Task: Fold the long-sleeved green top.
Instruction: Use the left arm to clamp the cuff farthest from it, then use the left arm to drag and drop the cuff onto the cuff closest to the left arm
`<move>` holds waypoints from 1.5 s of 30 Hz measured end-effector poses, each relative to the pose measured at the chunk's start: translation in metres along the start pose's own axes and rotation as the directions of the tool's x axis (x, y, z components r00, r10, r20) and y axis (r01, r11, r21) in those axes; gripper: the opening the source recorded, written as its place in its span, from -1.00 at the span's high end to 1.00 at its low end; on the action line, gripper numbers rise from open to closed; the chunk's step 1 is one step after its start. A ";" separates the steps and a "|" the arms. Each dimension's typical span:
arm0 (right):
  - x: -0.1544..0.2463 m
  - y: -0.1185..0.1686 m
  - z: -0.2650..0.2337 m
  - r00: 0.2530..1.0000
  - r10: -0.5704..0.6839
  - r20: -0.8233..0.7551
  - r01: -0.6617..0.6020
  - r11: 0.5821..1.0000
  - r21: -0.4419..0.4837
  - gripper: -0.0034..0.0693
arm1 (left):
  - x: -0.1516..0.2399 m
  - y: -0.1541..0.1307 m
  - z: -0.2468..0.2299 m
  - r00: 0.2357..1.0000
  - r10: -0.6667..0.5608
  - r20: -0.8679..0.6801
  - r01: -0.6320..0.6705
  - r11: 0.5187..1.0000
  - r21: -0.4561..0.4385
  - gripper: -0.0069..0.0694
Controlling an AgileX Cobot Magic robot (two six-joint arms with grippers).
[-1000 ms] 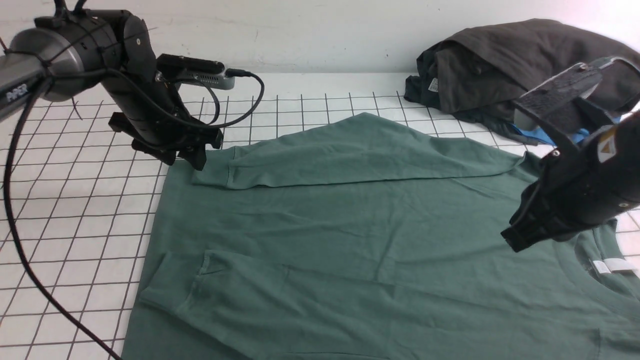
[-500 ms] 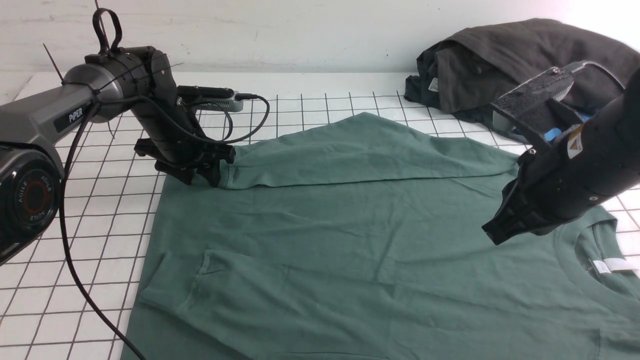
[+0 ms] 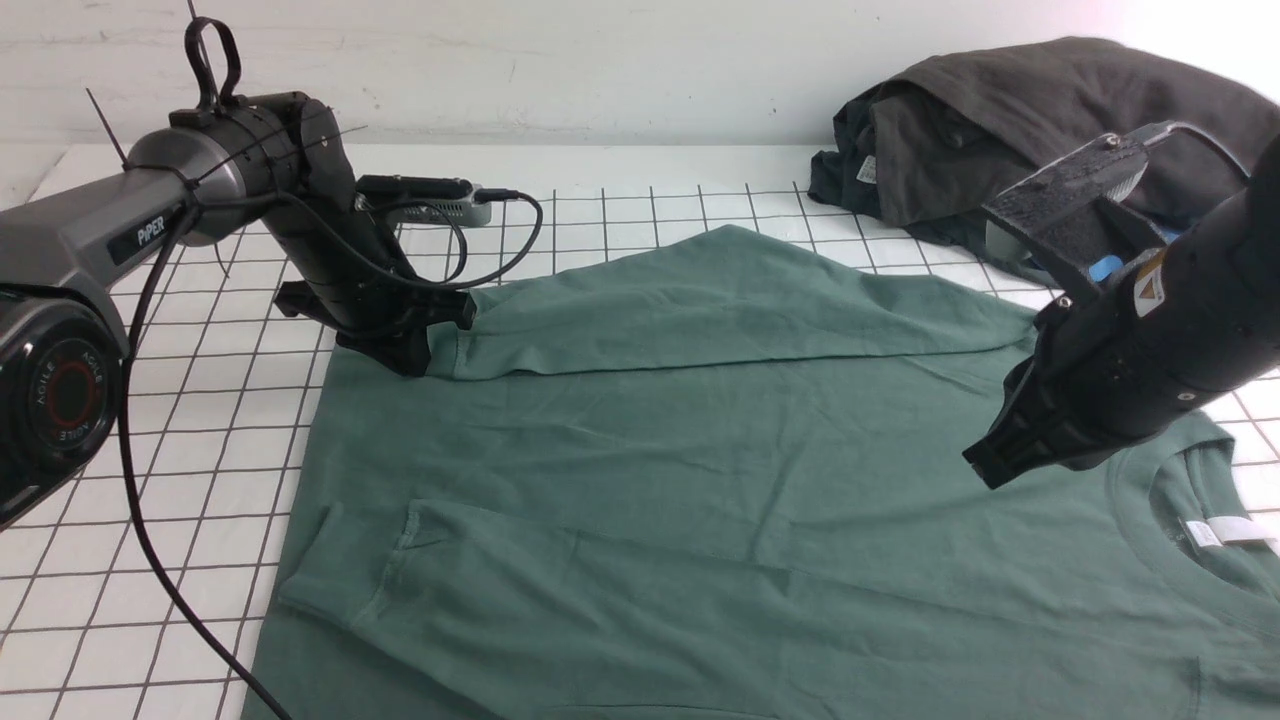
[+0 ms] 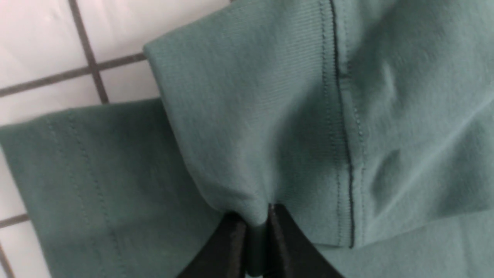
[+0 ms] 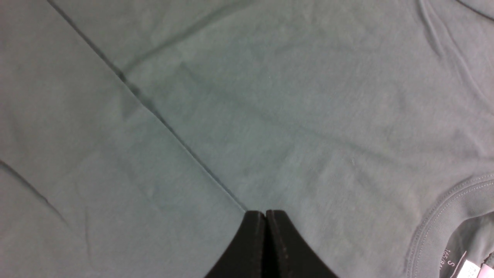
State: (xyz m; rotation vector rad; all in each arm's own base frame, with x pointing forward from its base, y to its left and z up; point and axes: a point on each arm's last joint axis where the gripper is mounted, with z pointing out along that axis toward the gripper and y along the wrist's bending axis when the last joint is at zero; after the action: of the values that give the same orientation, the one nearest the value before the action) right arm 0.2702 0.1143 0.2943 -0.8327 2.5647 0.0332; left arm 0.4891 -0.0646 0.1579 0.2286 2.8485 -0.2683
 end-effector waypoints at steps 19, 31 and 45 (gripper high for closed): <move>0.004 0.000 0.000 0.999 -0.010 -0.040 0.010 1.000 0.003 0.93 | 0.028 -0.024 -0.115 0.998 0.053 -0.017 -0.053 0.998 0.023 0.76; 0.018 0.004 -0.043 1.000 0.004 -0.006 -0.004 1.000 -0.007 0.93 | 0.164 -0.032 -0.118 0.994 0.018 -0.107 -0.012 0.998 0.056 0.76; 0.030 0.043 -0.059 0.996 -0.077 -0.034 0.072 0.988 -0.135 0.93 | 0.212 -0.030 -0.098 0.990 0.031 -0.136 -0.024 0.998 0.055 0.54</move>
State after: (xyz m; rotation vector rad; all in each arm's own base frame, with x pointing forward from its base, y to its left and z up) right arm 0.2009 0.1235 0.3301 -0.9881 2.5884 0.1687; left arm 0.2571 -0.0456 0.1962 0.3084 2.9730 -0.3356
